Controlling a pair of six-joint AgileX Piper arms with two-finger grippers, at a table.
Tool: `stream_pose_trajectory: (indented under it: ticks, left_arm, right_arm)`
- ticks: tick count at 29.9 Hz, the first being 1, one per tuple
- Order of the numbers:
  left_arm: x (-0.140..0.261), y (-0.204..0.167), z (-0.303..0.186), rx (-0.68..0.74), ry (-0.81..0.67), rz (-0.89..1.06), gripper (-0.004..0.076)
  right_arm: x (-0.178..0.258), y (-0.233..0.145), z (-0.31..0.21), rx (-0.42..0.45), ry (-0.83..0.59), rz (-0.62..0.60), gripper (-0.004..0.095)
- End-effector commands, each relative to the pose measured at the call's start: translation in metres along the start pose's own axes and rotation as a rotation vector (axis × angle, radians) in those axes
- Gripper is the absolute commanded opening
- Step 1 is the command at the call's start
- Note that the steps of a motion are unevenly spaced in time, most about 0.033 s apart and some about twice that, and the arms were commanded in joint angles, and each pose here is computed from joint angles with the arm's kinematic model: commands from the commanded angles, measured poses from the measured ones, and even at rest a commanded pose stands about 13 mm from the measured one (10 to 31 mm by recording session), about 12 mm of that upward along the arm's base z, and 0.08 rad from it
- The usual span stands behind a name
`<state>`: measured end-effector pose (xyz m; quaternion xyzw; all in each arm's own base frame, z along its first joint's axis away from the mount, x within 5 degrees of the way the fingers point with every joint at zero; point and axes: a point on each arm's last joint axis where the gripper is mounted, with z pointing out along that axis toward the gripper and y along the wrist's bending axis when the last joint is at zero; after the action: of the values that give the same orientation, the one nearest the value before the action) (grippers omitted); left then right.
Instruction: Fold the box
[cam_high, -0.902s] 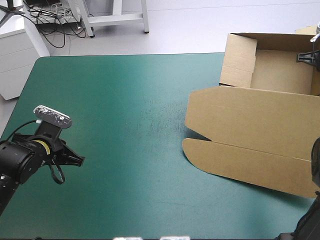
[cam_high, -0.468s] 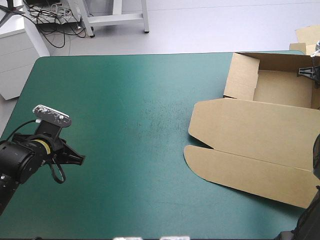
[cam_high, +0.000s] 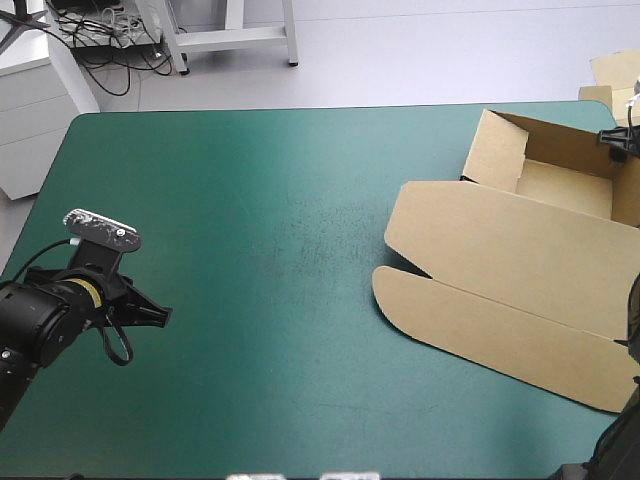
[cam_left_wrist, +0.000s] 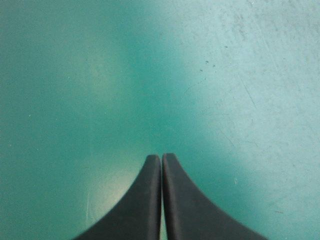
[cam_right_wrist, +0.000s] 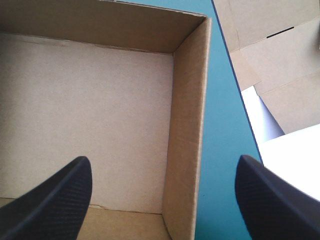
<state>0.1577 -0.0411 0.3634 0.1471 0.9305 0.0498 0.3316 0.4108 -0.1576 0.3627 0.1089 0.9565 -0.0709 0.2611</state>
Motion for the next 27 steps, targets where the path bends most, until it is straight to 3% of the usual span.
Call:
stream_pose_trajectory:
  ticks: [1, 3, 6, 11, 17, 23, 27]
  left_arm:
    - [-0.008, 0.003, -0.009, -0.01, -0.088, -0.015, -0.001]
    - [-0.008, 0.003, -0.009, -0.01, -0.088, -0.015, -0.001]
    - [-0.008, 0.002, -0.009, -0.009, -0.093, -0.015, -0.001]
    - [-0.009, 0.002, -0.009, -0.009, -0.093, -0.004, -0.001]
    - [-0.009, 0.0, -0.009, 0.017, -0.101, -0.042, -0.001]
    - [-0.014, -0.001, -0.009, 0.025, -0.149, -0.044, -0.001]
    - [-0.014, -0.001, -0.009, 0.026, -0.155, -0.044, -0.001]
  right_arm:
    - [-0.003, -0.004, -0.061, 0.017, -0.132, -0.007, 0.0712]
    - [-0.003, 0.001, -0.075, -0.028, -0.167, -0.022, 0.0638]
    - [-0.003, 0.012, -0.093, -0.139, -0.223, -0.03, 0.0451]
    - [-0.002, 0.034, -0.118, -0.301, -0.294, -0.039, 0.001]
    - [0.005, 0.077, -0.141, -0.374, -0.316, -0.14, -0.0009]
    - [0.031, 0.136, -0.146, -0.473, -0.256, -0.34, -0.0009]
    - [0.055, 0.161, -0.144, -0.468, -0.188, -0.427, -0.0009]
